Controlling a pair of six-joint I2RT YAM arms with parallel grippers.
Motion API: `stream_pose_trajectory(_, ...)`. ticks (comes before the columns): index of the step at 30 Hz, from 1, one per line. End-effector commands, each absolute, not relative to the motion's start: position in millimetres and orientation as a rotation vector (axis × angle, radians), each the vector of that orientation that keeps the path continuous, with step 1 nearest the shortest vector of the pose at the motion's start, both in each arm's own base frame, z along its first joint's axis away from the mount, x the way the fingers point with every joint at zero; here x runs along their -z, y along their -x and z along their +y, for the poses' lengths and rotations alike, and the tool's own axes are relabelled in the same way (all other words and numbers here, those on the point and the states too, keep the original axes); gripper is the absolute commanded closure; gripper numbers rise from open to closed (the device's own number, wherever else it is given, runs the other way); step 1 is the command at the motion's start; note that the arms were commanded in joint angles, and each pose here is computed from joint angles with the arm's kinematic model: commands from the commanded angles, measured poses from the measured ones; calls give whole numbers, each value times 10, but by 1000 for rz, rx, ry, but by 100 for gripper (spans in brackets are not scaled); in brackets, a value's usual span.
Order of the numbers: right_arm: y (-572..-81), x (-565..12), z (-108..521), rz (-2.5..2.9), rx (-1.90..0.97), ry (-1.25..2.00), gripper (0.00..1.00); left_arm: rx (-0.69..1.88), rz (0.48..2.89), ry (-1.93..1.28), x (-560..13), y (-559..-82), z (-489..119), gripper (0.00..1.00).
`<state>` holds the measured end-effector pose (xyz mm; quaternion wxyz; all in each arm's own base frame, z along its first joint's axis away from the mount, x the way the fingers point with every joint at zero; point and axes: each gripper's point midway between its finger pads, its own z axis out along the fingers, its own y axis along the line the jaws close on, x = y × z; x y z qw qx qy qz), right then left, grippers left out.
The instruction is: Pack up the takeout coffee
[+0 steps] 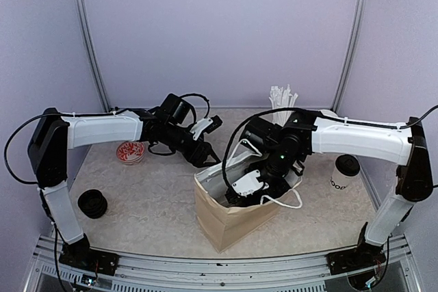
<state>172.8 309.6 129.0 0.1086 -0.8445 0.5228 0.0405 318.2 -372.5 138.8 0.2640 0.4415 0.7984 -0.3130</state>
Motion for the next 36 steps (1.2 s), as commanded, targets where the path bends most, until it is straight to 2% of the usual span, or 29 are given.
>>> stream_pose_trajectory(1, -1412, -898, 2738, 1736, -211, 2651, 52, 813, 2124, -1181, -1599, -3179, -3642, 27)
stream_pose_trajectory(8, -1427, -1235, 2915, 1746, -284, 2583, 30, 800, 2054, -1187, -2082, -3094, -3562, 23)
stream_pose_trajectory(11, -1424, -1355, 2993, 1748, -324, 2554, 25, 851, 1994, -1213, -2365, -2957, -3553, 21)
stream_pose_trajectory(24, -1645, -1743, 3186, 1695, -323, 2425, 15, 1042, 1779, -1313, -3214, -2350, -3599, 17)
stream_pose_trajectory(36, -1805, -1940, 3226, 1651, -379, 2328, 11, 1040, 1831, -1459, -2969, -2081, -3860, 19)
